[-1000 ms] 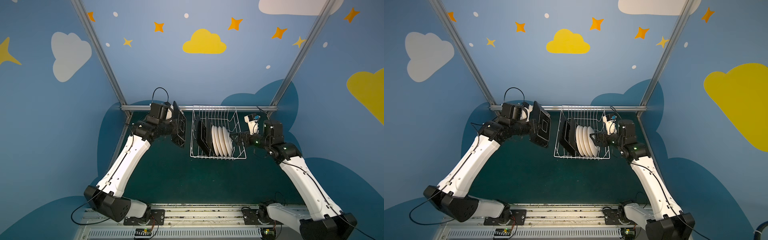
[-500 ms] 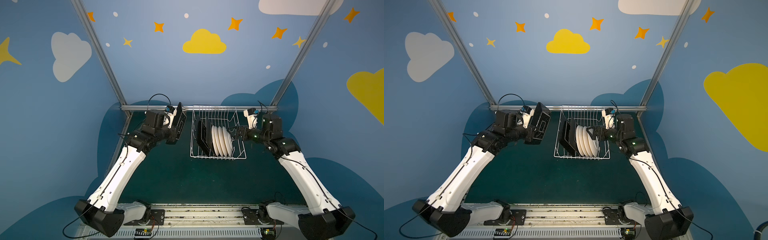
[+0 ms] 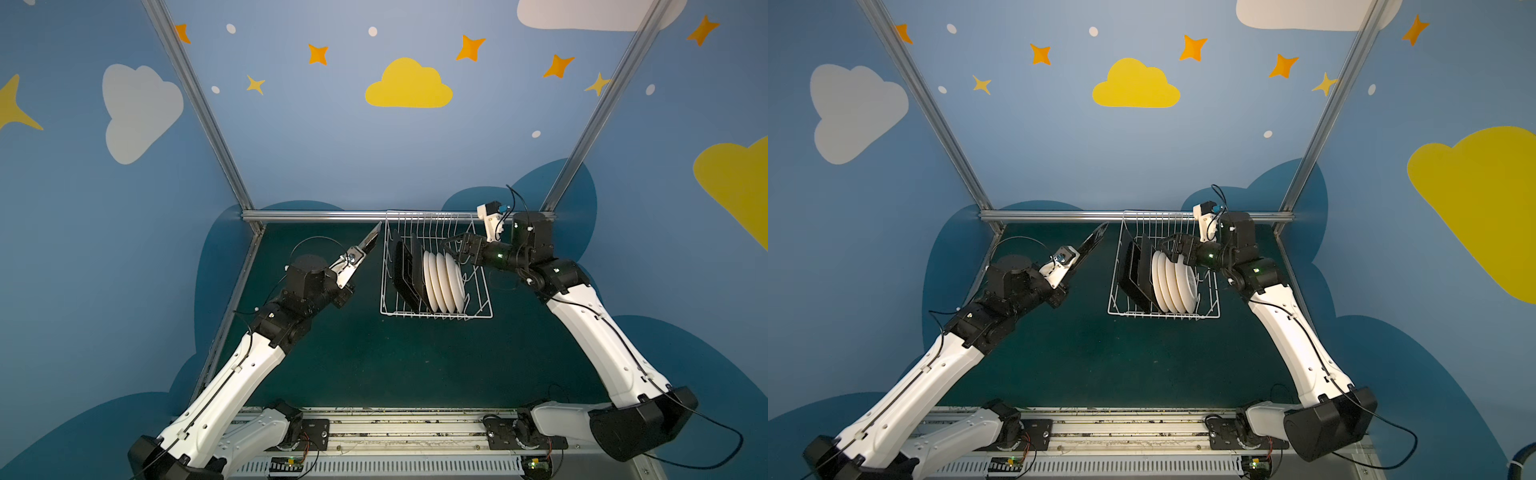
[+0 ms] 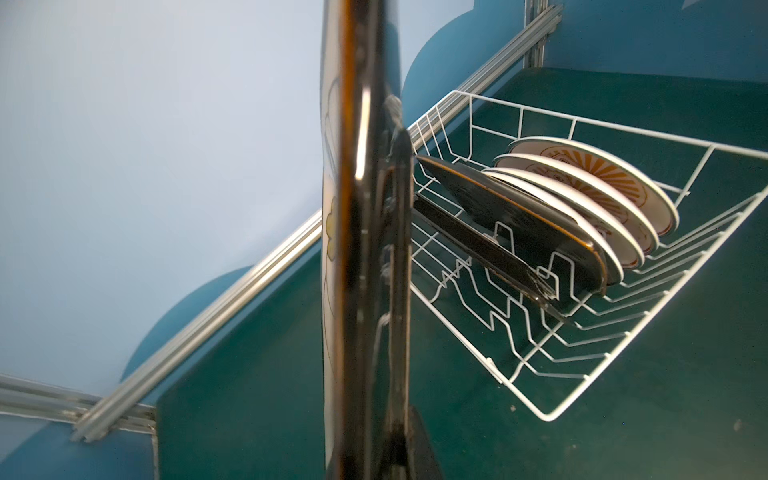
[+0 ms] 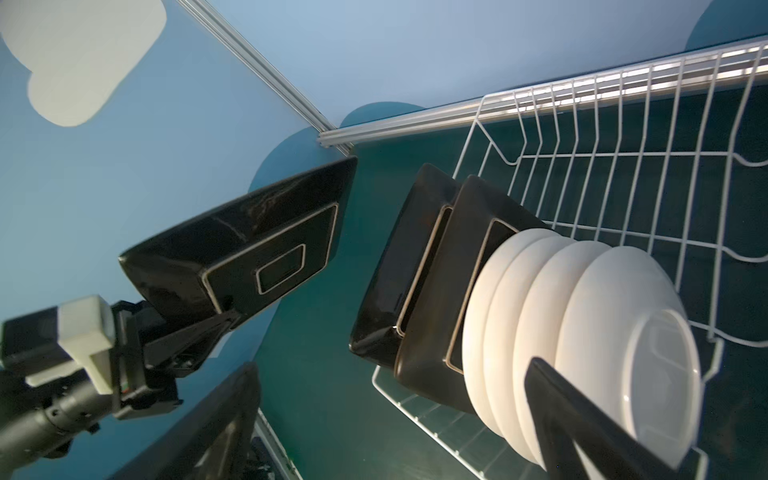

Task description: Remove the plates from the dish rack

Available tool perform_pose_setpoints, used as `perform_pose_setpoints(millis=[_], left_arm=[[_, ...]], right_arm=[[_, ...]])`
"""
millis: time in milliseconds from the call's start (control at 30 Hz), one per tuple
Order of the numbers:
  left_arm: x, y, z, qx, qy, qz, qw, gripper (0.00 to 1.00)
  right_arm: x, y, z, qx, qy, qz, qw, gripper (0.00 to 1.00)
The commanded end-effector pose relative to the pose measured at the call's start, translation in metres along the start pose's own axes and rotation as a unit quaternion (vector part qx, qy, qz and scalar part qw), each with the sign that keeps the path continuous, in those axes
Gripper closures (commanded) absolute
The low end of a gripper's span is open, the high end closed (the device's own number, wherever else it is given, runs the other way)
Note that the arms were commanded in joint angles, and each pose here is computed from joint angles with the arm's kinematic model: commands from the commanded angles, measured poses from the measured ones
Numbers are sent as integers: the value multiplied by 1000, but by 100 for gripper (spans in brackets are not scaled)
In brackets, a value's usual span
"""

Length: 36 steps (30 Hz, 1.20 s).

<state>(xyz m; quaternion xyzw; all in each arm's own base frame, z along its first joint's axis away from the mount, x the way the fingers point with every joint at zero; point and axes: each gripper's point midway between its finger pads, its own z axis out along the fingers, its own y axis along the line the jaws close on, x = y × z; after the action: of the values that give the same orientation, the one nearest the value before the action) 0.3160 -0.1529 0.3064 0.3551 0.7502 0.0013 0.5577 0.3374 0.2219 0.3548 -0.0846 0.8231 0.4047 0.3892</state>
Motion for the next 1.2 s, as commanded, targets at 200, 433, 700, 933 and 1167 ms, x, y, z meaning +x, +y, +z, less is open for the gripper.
perform_pose_setpoints(millis=[200,433,700,933,1167], left_arm=[[-96,30,-44,-144,-222,162,951,97],[-99,19,-42,-158,-232,222,934,97],[-102,16,-42,-168,-231,255,924,97],[-99,17,-43,-176,-228,257,922,97],[-93,13,-39,-170,-225,254,925,97]], right_arm=[[-23,41,17,-71,-15,42,996,1],[-19,49,38,-72,14,56,996,1],[4,63,67,-66,63,73,993,6],[24,65,77,-56,96,99,989,14],[41,74,88,-78,126,121,982,31]])
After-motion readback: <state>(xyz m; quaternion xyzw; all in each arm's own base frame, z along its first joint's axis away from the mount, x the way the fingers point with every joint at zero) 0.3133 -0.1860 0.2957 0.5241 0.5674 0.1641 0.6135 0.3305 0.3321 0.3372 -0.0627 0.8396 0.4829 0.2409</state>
